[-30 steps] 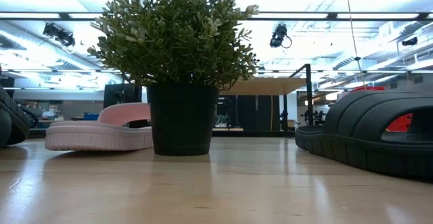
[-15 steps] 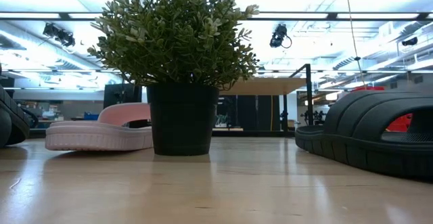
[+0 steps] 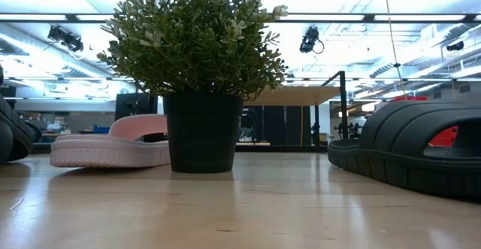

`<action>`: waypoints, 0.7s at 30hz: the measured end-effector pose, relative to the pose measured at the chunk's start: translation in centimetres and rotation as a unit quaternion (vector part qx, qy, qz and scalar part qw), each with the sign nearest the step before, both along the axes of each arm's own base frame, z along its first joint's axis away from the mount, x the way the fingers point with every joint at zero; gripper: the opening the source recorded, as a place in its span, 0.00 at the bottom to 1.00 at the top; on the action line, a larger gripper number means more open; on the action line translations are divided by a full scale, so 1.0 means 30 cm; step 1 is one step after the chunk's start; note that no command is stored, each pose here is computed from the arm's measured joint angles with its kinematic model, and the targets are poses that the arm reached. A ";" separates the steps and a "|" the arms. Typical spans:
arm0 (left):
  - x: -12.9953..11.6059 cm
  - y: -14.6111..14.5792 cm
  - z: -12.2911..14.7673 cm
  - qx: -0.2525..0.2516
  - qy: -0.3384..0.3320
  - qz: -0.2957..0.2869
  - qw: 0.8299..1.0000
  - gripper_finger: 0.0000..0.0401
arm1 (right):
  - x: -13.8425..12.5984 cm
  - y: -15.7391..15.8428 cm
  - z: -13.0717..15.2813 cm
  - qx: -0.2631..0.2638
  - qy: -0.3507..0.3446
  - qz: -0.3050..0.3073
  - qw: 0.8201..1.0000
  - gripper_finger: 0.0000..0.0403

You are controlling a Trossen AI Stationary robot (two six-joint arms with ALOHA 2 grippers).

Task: Pick and place slides into the shelf
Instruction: Put the right pink slipper on the shelf

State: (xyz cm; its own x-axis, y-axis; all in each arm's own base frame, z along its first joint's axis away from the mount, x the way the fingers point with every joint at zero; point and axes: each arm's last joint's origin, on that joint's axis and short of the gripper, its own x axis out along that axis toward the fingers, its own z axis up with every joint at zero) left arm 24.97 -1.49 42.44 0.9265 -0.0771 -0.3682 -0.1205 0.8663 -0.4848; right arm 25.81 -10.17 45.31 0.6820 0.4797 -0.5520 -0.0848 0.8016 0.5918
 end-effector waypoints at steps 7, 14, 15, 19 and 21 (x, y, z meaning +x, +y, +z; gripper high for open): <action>0.025 0.026 -0.013 -0.033 0.008 0.002 0.999 0.32 | 0.004 0.002 0.002 -0.004 -0.006 0.002 1.000 0.11; 0.104 0.014 -0.056 -0.051 0.020 -0.048 0.997 0.41 | 0.005 0.000 0.001 -0.010 -0.004 -0.003 1.000 0.11; 0.112 0.013 -0.063 -0.053 0.023 -0.052 0.997 0.42 | 0.005 0.000 0.001 -0.010 -0.004 -0.003 1.000 0.11; 0.135 0.018 -0.084 -0.054 0.036 -0.049 0.997 0.45 | 0.004 0.001 0.000 -0.009 -0.001 -0.004 1.000 0.11; 0.141 0.026 -0.092 -0.054 0.042 -0.046 0.997 0.47 | 0.003 0.001 -0.001 -0.008 0.001 -0.004 1.000 0.11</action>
State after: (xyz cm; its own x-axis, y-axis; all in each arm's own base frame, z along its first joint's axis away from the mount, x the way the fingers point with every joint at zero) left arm 29.19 -0.71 39.67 0.8801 -0.2029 -0.4293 -0.0880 0.8187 -0.5674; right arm 25.91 -10.15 45.28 0.6847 0.4661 -0.5604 -0.0779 0.8112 0.5796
